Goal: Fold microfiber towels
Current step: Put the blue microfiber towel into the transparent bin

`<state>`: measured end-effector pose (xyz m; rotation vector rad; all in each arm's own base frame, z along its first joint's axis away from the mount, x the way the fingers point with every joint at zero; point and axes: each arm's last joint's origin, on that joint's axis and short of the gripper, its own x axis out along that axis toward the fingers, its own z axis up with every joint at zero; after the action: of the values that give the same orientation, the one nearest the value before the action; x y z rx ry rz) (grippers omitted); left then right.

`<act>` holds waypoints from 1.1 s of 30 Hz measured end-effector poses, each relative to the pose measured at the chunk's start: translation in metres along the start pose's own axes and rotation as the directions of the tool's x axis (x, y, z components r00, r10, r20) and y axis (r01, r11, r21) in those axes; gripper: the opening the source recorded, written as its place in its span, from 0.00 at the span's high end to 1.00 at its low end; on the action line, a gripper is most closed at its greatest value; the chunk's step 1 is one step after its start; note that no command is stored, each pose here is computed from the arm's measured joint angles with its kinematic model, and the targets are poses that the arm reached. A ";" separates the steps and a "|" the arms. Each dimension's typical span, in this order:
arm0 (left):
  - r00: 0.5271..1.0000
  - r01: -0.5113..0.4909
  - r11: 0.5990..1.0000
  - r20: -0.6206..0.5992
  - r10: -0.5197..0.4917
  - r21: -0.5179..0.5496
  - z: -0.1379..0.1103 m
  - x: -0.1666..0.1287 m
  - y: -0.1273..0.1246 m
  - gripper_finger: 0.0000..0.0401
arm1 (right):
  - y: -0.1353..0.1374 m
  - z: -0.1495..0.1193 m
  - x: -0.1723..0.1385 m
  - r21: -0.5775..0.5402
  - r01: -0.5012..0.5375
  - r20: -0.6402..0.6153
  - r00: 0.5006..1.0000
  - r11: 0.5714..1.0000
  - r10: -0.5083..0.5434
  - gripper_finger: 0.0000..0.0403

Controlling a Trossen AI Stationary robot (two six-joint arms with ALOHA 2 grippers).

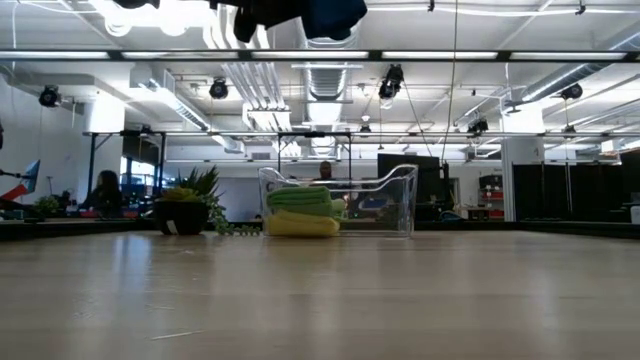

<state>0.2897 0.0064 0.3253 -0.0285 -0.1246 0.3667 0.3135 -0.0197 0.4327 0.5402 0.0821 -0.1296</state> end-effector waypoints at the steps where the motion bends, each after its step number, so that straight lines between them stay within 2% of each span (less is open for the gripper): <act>1: 1.000 0.000 1.000 0.000 0.000 0.001 0.000 0.000 0.000 0.58 | 0.000 0.000 0.000 -0.001 0.000 0.000 1.000 1.000 0.000 0.98; 7: 1.000 0.005 1.000 0.000 -0.005 0.015 0.000 0.000 0.000 0.72 | 0.000 0.000 0.000 -0.014 0.001 0.000 1.000 1.000 -0.001 0.98; 11: 1.000 0.009 0.998 0.000 -0.009 0.064 0.000 0.000 -0.001 0.84 | 0.000 0.000 0.000 -0.018 0.002 0.000 1.000 1.000 -0.002 0.98; 16: 0.999 0.044 0.997 0.004 -0.044 0.061 0.003 -0.002 -0.001 0.97 | 0.000 0.000 0.000 -0.021 0.003 0.001 1.000 1.000 -0.003 0.98; 19: 0.998 0.064 0.996 0.012 -0.065 0.057 0.005 -0.004 -0.001 0.98 | -0.001 0.000 0.000 -0.023 0.010 0.002 1.000 1.000 -0.010 0.98; 24: 0.995 0.097 0.994 -0.015 -0.098 -0.043 0.006 -0.007 0.000 0.99 | -0.002 0.000 0.000 -0.029 0.035 0.013 0.999 0.999 -0.035 0.95; 33: 0.972 0.221 0.971 -0.060 -0.227 -0.092 0.005 -0.010 -0.001 1.00 | -0.010 0.004 -0.005 -0.081 0.140 0.037 0.990 0.987 -0.138 0.76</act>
<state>0.2802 0.0023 0.3289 -0.1098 -0.0724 0.1339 0.3073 -0.0298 0.4311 0.4483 0.0947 -0.2695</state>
